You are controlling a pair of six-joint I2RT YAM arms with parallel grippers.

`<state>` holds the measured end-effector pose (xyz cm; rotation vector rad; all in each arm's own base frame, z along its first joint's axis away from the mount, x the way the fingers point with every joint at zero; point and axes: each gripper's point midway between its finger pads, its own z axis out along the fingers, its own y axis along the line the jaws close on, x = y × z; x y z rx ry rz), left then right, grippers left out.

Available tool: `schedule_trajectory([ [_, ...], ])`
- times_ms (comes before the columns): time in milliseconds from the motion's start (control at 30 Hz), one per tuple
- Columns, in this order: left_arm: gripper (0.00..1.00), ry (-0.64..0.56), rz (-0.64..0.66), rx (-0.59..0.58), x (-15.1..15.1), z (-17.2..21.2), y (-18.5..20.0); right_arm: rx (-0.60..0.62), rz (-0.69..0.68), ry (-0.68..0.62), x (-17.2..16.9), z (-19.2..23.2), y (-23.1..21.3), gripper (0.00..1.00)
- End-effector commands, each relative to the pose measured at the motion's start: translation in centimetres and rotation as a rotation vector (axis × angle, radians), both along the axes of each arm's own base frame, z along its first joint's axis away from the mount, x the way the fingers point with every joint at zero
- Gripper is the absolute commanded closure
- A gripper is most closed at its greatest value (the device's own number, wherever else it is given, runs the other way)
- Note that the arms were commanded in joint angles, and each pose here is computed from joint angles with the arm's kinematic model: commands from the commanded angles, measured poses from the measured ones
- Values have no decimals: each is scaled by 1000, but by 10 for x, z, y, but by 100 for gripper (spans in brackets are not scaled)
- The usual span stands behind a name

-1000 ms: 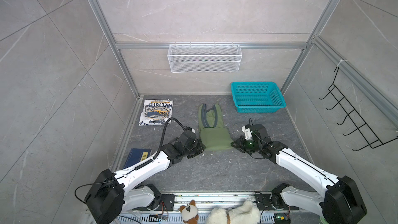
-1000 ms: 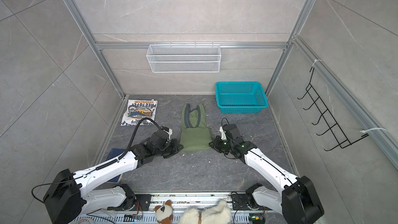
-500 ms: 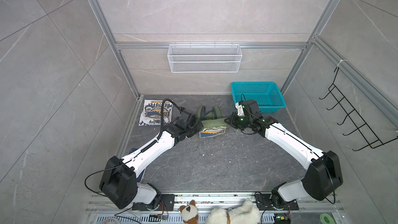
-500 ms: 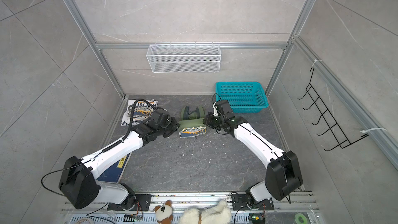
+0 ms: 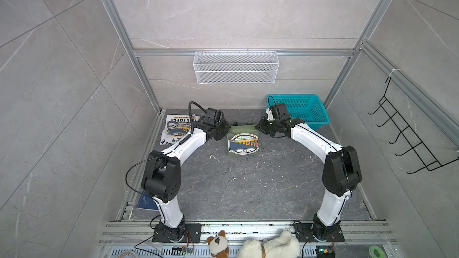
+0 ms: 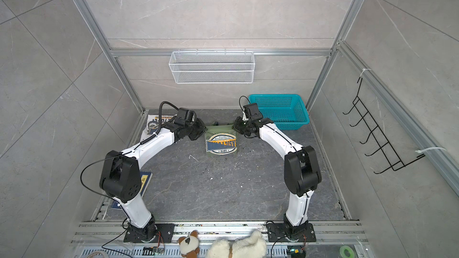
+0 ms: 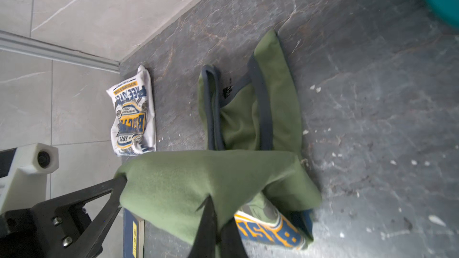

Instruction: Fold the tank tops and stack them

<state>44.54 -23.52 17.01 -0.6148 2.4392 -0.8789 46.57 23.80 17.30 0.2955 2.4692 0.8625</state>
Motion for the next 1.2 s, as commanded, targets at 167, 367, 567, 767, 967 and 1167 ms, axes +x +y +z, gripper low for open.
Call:
schedule_trajectory([
  [167,85,-19,-24,-1,50,-5,-1,-24,-26,3,38,-12,-7,100],
  [367,72,-4,-7,4,74,-22,2,-48,-34,5,63,-30,-8,76],
  [567,48,-68,1,63,95,-6,21,-109,-30,-5,80,-32,-17,34],
  [767,42,-83,-78,192,78,-3,37,-165,46,-4,59,-35,-20,28],
  [967,37,-1,-154,123,43,-57,28,-188,89,64,25,-77,-14,23],
  [1167,29,-20,-202,-36,23,-75,10,-112,118,105,6,-104,-2,14],
])
